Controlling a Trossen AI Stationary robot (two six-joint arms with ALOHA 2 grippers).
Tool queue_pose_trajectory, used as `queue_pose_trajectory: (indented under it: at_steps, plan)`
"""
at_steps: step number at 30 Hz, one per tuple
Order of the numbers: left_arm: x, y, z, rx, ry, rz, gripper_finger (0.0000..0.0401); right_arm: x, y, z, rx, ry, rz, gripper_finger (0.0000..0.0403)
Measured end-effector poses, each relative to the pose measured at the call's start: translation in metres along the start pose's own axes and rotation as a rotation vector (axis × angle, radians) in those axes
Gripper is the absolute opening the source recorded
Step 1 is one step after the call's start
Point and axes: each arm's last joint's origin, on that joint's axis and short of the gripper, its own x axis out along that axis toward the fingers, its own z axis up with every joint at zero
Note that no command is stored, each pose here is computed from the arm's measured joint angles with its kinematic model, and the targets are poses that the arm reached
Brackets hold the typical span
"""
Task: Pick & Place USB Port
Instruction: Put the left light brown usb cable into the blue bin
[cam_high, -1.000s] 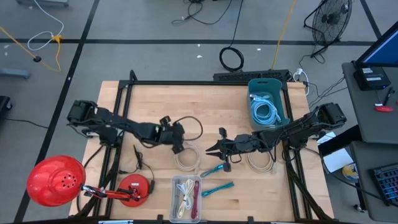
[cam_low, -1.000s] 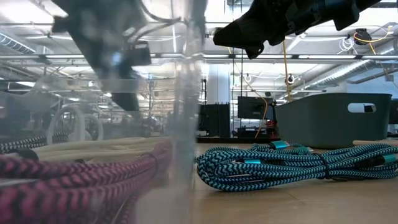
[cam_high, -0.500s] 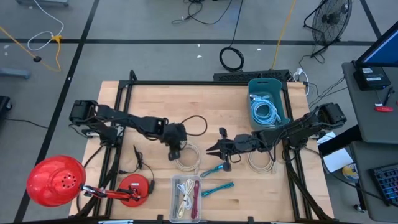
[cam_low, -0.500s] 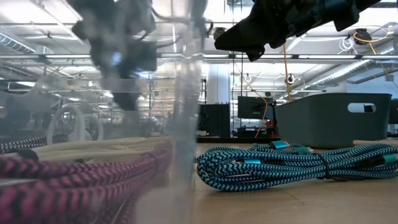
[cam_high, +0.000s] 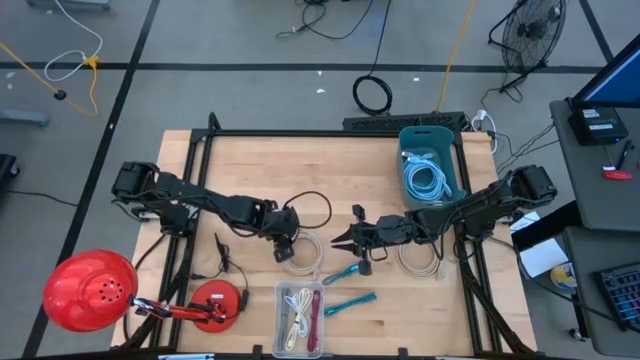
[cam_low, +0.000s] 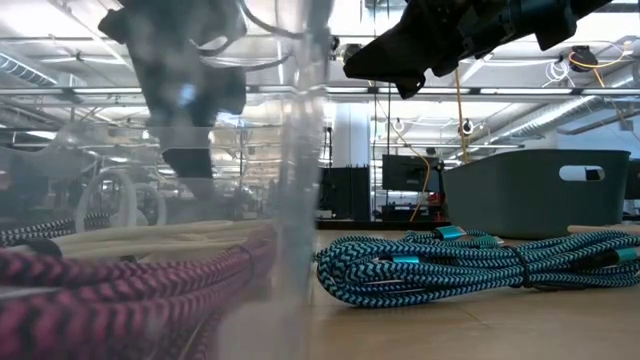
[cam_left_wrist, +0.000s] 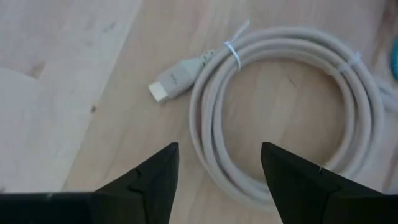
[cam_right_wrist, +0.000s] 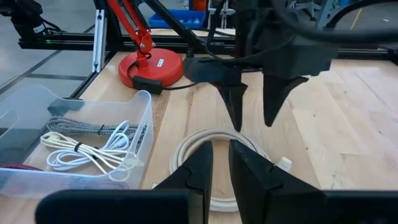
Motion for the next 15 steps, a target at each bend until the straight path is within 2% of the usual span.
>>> queue_pose_trajectory:
  at_steps: [15]
  plan:
    - [0.046, -0.003, -0.013, -0.015, 0.131, 0.092, 0.0229, 0.000, 0.000, 0.000, -0.001, 0.004, 0.000, 0.0043]
